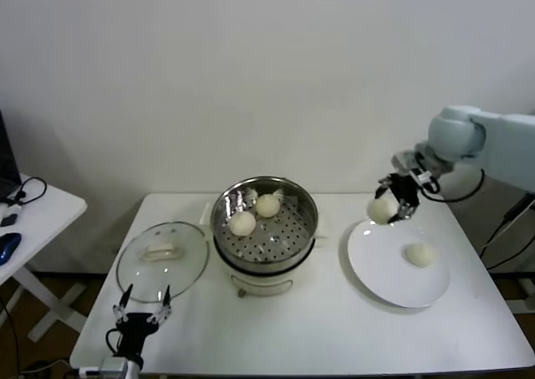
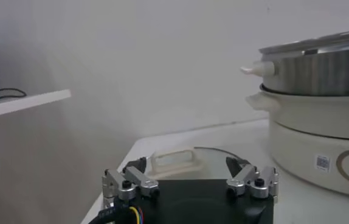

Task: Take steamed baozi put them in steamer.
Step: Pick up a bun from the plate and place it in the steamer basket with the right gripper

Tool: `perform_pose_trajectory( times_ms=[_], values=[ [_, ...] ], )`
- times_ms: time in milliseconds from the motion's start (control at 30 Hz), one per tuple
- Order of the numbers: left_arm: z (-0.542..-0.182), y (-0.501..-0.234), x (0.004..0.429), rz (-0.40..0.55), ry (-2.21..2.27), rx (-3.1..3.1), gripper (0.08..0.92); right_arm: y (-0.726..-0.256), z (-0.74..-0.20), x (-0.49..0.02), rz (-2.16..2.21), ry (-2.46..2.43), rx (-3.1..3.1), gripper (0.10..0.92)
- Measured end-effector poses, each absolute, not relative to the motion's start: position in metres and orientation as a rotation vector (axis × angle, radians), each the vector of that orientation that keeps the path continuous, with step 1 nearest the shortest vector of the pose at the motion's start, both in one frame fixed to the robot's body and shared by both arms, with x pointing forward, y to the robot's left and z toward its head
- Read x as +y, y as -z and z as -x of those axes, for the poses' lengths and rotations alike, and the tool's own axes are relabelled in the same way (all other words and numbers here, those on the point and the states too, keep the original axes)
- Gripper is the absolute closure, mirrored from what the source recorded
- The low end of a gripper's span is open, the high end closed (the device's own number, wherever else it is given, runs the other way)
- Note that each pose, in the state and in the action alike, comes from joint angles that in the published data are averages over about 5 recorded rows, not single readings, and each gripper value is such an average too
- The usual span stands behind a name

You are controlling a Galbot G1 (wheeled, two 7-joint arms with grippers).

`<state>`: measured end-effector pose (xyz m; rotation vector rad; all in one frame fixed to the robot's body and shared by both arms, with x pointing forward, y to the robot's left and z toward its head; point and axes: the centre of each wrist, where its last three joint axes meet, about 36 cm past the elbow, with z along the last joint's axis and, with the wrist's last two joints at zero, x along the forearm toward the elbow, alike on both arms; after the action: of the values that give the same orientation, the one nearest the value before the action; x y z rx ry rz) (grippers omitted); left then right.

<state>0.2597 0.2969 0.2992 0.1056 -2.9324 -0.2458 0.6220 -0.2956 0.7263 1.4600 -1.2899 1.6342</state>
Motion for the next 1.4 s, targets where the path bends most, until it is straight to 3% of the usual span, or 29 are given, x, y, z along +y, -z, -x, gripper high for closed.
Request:
perform_pose_trajectory(
  times_ms=[233, 467, 867, 1400],
  values=[
    [-0.260, -0.300, 0.296, -0.106, 0.244, -2.935, 0.177, -0.769, -0.614, -0.228, -1.566, -1.818, -1.212, 0.377],
    [-0.262, -0.300, 0.294, -0.107, 0.238, -2.937, 0.177, -0.775, -0.606, -0.165, -1.691, -2.012, -1.037, 0.394],
    [-0.260, -0.299, 0.293, -0.112, 0.236, -2.930, 0.177, -0.724, -0.610, -0.084, -1.903, -2.320, -0.646, 0.411],
    [-0.260, -0.295, 0.295, -0.120, 0.232, -2.922, 0.177, -0.642, -0.623, -0.032, -2.073, -2.380, -0.431, 0.412]
  ],
)
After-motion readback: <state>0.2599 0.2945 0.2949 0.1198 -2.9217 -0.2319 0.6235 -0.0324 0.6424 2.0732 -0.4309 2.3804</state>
